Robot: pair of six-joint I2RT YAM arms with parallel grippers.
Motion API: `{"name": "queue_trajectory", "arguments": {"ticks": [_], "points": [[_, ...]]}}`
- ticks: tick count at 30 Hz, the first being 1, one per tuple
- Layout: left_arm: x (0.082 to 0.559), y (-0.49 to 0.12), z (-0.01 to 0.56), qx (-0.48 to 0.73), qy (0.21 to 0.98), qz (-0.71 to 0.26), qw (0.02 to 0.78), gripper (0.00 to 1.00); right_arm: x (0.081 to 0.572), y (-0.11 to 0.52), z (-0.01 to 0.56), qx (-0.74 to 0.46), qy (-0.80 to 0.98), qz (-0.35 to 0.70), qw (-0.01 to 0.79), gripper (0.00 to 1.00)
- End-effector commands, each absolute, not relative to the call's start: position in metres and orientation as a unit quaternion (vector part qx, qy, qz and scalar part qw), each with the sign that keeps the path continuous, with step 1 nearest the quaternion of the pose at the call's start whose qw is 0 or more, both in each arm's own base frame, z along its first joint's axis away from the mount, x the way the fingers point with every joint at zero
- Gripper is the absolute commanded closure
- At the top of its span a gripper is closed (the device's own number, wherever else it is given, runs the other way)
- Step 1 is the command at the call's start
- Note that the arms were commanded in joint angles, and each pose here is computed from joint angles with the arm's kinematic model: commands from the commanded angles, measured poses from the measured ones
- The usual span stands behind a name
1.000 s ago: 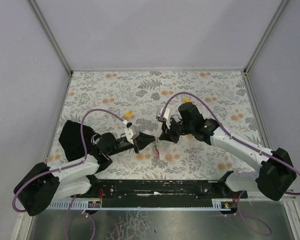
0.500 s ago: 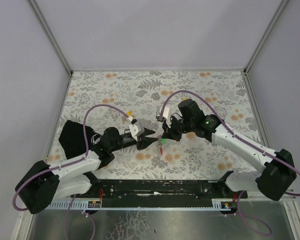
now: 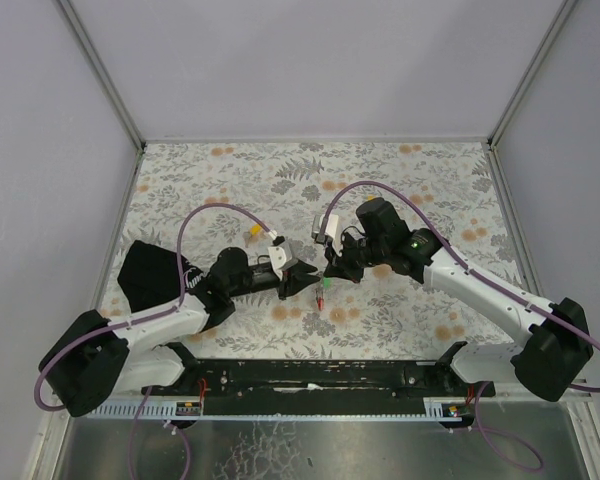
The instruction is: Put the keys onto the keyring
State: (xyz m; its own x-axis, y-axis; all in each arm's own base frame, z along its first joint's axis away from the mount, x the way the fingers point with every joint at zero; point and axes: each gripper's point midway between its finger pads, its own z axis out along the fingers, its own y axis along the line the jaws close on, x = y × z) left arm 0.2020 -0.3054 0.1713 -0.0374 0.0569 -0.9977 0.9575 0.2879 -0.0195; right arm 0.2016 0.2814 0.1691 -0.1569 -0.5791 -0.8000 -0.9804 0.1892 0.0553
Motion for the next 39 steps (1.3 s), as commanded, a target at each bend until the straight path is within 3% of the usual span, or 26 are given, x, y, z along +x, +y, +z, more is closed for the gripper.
{"name": "queue_trajectory", "arguments": {"ticks": [1, 8, 13, 24, 39], "points": [[0.200, -0.314, 0.181, 0.451, 0.570, -0.420, 0.544, 0.76, 0.206, 0.291, 0.196, -0.568, 0.671, 0.310, 0.363, 1.00], [0.199, -0.316, 0.175, 0.459, 0.571, -0.423, 0.533, 0.87, 0.203, 0.290, 0.198, -0.571, 0.666, 0.313, 0.365, 1.00], [0.199, -0.316, 0.172, 0.461, 0.574, -0.422, 0.530, 1.00, 0.203, 0.288, 0.197, -0.570, 0.666, 0.308, 0.368, 1.00], [0.198, -0.308, 0.176, 0.441, 0.570, -0.417, 0.555, 1.00, 0.210, 0.274, 0.176, -0.524, 0.705, 0.282, 0.386, 1.00], [0.191, -0.307, 0.184, 0.435, 0.538, -0.433, 0.578, 1.00, 0.196, 0.282, 0.146, -0.503, 0.713, 0.342, 0.349, 1.00]]}}
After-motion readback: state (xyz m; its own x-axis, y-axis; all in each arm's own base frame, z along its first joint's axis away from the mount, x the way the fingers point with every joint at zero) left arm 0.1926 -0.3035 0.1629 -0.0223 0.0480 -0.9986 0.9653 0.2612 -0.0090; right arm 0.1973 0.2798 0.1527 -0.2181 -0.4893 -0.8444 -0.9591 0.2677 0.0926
